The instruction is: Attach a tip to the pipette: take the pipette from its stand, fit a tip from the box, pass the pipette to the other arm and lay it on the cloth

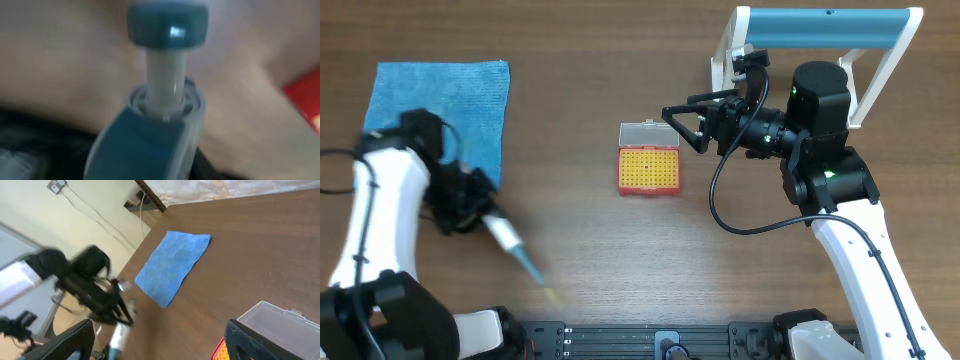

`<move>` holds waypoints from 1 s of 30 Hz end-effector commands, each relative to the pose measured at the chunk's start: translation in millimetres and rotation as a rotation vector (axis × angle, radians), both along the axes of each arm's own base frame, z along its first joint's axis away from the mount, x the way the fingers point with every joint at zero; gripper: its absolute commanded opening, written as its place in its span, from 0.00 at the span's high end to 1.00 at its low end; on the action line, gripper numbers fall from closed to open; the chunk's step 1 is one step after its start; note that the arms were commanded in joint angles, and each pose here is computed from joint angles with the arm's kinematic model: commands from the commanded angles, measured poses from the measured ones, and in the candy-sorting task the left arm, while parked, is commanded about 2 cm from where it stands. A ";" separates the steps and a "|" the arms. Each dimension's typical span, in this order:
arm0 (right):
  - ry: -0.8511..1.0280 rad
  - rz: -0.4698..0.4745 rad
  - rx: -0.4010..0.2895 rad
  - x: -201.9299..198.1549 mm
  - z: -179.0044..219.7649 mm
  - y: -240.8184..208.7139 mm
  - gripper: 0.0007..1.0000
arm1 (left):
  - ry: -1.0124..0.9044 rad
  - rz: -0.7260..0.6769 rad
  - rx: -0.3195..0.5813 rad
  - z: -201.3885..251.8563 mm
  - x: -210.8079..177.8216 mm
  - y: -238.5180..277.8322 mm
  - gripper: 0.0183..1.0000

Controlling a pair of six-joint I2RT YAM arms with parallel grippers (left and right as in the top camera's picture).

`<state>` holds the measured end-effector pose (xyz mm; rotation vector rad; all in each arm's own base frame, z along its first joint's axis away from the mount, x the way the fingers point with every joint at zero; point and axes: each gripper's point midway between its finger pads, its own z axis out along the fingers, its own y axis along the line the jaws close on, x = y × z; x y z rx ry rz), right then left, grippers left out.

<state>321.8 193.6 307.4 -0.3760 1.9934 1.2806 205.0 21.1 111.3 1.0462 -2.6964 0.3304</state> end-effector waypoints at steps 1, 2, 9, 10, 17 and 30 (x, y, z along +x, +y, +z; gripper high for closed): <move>0.041 -0.005 -0.005 8.2 -12.4 -0.3 0.15 | 0.046 -0.159 0.249 57.2 26.0 91.7 0.99; 0.061 -0.005 -0.008 10.5 -18.2 0.1 0.15 | 0.045 -0.156 0.283 68.3 39.9 107.6 0.99; 0.358 -0.096 -0.111 11.3 -87.2 -14.1 0.15 | -0.227 -0.314 0.463 90.8 176.3 176.1 0.99; 0.393 -0.178 -0.156 17.4 -99.5 -27.0 0.15 | -0.252 -0.338 0.482 86.5 193.2 184.3 0.99; 0.384 -0.779 -0.537 49.6 -134.1 -145.1 0.15 | -0.241 -0.493 0.492 20.2 242.0 202.6 0.99; 0.399 -0.862 -0.518 50.7 -128.8 -145.8 0.15 | -0.136 -0.622 0.302 -85.7 246.0 186.1 0.99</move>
